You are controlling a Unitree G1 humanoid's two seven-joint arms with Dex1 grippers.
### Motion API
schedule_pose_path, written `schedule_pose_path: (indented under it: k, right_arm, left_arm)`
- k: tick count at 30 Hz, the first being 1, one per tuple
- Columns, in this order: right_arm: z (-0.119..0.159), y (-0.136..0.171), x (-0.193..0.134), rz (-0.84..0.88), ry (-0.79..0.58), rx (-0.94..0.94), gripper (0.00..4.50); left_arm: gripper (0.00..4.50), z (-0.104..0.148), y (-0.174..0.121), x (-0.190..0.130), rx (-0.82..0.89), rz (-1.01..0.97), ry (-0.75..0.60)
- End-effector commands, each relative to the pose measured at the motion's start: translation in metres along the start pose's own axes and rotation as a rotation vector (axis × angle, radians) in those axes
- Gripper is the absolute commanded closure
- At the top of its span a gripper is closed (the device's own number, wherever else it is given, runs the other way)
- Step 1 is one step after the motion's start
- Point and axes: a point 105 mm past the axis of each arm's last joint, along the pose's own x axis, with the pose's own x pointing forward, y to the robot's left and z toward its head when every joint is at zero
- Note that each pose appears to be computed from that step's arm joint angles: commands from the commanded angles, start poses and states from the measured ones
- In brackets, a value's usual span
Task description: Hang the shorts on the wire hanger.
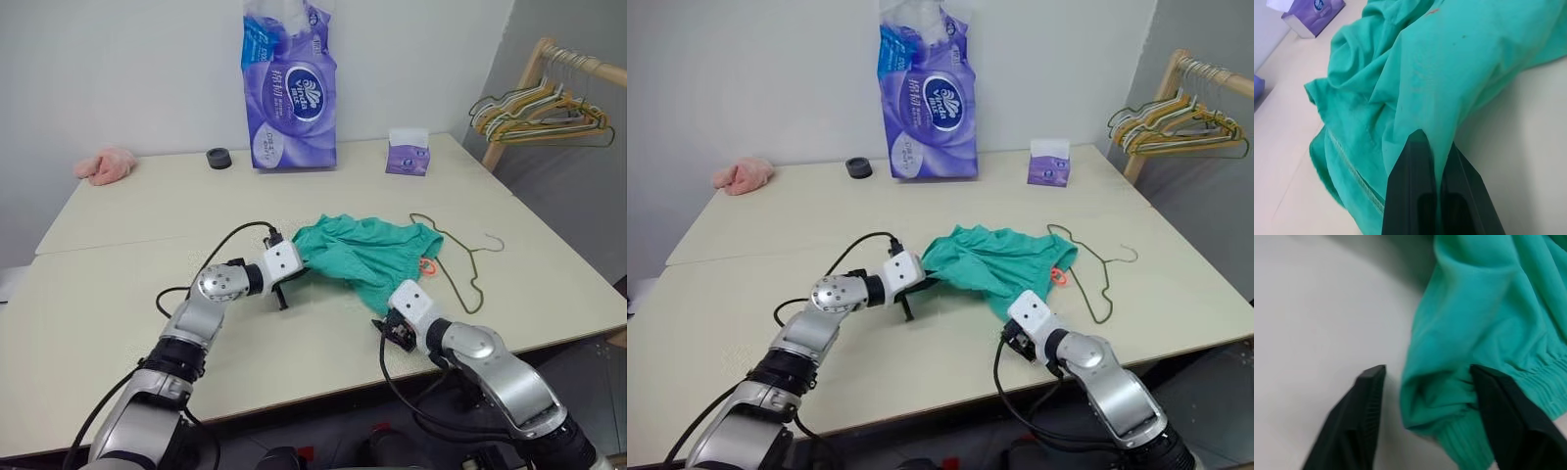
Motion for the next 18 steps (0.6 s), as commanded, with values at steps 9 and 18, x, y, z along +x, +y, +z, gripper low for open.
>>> schedule_pose_path:
  k: [9,18]
  right_arm:
    - [0.038,-0.043,-0.017,-0.02,-0.094,-0.309,4.46]
    - [0.07,-0.048,-0.102,0.507,-0.055,-0.599,4.46]
  left_arm:
    - [4.5,0.001,-0.018,-0.029,-0.037,-0.165,0.033]
    - [4.5,0.037,-0.073,-0.132,-0.301,-0.706,0.127]
